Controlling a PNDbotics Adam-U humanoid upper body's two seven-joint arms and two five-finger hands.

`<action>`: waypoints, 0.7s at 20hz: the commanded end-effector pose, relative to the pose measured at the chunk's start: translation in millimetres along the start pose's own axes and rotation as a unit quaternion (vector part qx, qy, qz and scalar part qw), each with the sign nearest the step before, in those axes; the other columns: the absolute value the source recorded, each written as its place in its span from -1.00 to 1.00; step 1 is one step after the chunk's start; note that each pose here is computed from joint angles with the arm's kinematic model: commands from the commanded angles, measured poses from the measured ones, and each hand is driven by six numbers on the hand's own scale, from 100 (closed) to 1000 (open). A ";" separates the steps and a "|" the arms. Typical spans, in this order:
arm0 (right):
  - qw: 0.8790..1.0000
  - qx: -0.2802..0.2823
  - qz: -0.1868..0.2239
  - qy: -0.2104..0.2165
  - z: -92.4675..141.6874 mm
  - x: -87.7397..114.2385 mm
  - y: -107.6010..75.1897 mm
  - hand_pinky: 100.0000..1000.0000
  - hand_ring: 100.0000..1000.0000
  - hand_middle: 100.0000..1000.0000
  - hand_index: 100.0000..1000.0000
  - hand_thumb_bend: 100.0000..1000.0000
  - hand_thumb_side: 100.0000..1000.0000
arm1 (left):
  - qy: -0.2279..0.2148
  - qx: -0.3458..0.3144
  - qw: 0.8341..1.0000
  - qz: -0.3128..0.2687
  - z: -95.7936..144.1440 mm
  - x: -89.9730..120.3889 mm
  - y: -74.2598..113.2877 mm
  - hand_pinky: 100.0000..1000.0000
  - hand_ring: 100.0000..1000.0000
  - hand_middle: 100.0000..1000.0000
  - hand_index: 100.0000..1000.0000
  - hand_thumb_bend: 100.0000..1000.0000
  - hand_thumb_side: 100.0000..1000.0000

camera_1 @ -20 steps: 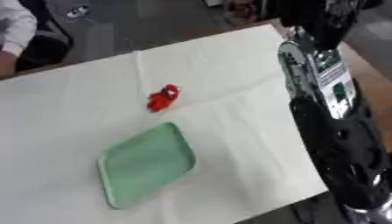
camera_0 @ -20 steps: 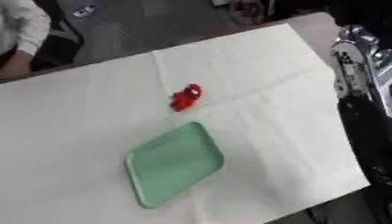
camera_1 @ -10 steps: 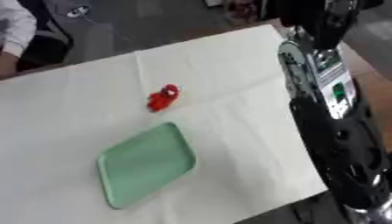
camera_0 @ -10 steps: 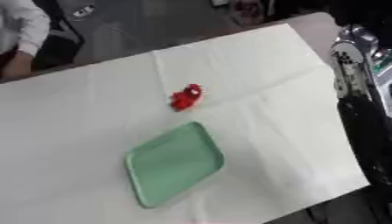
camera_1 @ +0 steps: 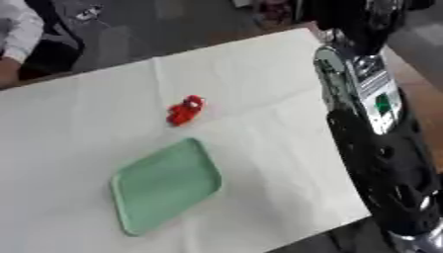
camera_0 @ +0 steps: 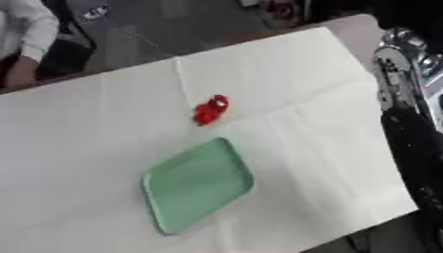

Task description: Pick up objects on the table and place them in the box.

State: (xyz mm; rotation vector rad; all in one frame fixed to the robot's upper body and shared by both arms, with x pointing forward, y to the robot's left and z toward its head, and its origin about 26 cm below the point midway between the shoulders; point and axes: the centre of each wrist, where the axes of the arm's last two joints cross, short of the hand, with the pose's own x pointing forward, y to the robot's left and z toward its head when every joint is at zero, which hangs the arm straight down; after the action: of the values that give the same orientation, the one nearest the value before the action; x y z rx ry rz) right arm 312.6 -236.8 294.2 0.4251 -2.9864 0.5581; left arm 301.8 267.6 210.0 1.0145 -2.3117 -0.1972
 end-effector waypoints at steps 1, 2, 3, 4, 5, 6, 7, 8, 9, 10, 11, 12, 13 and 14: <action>0.997 0.058 0.030 0.028 -21.6 3.2 1.7 -0.51 -0.21 0.02 0.13 -1.00 0.03 | -0.015 0.009 1.000 -0.003 -6.5 3.7 6.4 -0.50 -0.14 0.20 0.58 -0.54 0.54; 0.995 0.078 0.044 0.036 -27.7 0.1 2.3 -0.41 -0.09 0.16 0.24 -1.00 0.12 | -0.015 0.008 1.000 -0.003 -6.2 3.7 6.3 -0.50 -0.14 0.20 0.58 -0.54 0.54; 0.993 0.098 0.058 0.044 -33.2 -5.5 2.5 -0.44 -0.12 0.14 0.21 -1.00 0.09 | -0.015 0.007 1.000 -0.003 -5.9 3.6 6.2 -0.50 -0.14 0.20 0.58 -0.54 0.54; 0.989 0.118 0.073 0.048 -38.0 -11.9 2.2 -0.32 -0.01 0.27 0.31 -1.00 0.18 | -0.014 0.006 1.000 -0.003 -5.5 3.5 6.0 -0.50 -0.14 0.20 0.58 -0.54 0.54; 0.985 0.141 0.088 0.054 -42.4 -20.8 1.4 -0.30 0.01 0.30 0.33 -1.00 0.20 | -0.014 0.005 1.000 -0.002 -5.3 3.6 5.8 -0.50 -0.14 0.20 0.58 -0.54 0.54; 0.979 0.163 0.104 0.060 -45.3 -30.2 -0.1 -0.22 0.08 0.38 0.39 -1.00 0.27 | -0.014 0.005 1.000 -0.002 -5.4 3.8 5.6 -0.50 -0.14 0.20 0.58 -0.54 0.54; 0.973 0.184 0.119 0.067 -47.5 -40.8 -2.0 -0.24 0.07 0.36 0.37 -1.00 0.25 | -0.015 0.005 1.000 -0.001 -5.7 4.0 5.4 -0.50 -0.14 0.20 0.58 -0.54 0.54; 0.967 0.206 0.134 0.073 -48.8 -50.7 -4.2 -0.13 0.17 0.45 0.46 -1.00 0.34 | -0.015 0.006 1.000 -0.001 -5.9 4.2 5.3 -0.50 -0.14 0.20 0.58 -0.54 0.54; 0.959 0.228 0.151 0.079 -49.6 -61.0 -6.6 -0.15 0.15 0.44 0.44 -1.00 0.32 | -0.015 0.006 1.000 0.000 -6.1 4.4 5.3 -0.50 -0.14 0.20 0.58 -0.54 0.54; 0.951 0.247 0.165 0.083 -49.1 -70.5 -8.5 -0.10 0.21 0.47 0.47 -1.00 0.37 | -0.016 0.007 1.000 0.000 -6.4 4.6 5.2 -0.50 -0.14 0.20 0.58 -0.54 0.54; 0.944 0.264 0.178 0.088 -47.5 -80.4 -9.5 -0.09 0.22 0.48 0.48 -1.00 0.38 | -0.017 0.008 1.000 0.001 -6.9 4.9 5.1 -0.50 -0.14 0.20 0.58 -0.54 0.54; 0.938 0.277 0.188 0.088 -45.7 -88.3 -10.2 -0.06 0.25 0.49 0.48 -1.00 0.39 | -0.017 0.009 1.000 0.002 -7.3 5.3 5.0 -0.50 -0.14 0.20 0.58 -0.54 0.54; 0.932 0.289 0.197 0.088 -44.0 -95.5 -10.6 -0.04 0.27 0.50 0.50 -1.00 0.41 | -0.018 0.011 1.000 0.003 -7.9 5.8 4.7 -0.50 -0.14 0.20 0.58 -0.54 0.54; 0.927 0.301 0.205 0.086 -42.5 -101.8 -10.7 -0.04 0.29 0.51 0.51 -1.00 0.44 | -0.019 0.012 1.000 0.004 -8.3 6.2 4.5 -0.49 -0.14 0.20 0.58 -0.53 0.54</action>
State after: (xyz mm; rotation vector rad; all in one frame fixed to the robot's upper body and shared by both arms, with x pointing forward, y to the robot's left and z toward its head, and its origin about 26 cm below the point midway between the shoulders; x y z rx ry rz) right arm 408.7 -203.9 318.9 -0.1758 -2.6777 1.4151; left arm 302.5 266.5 212.6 1.0102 -2.3251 -0.1954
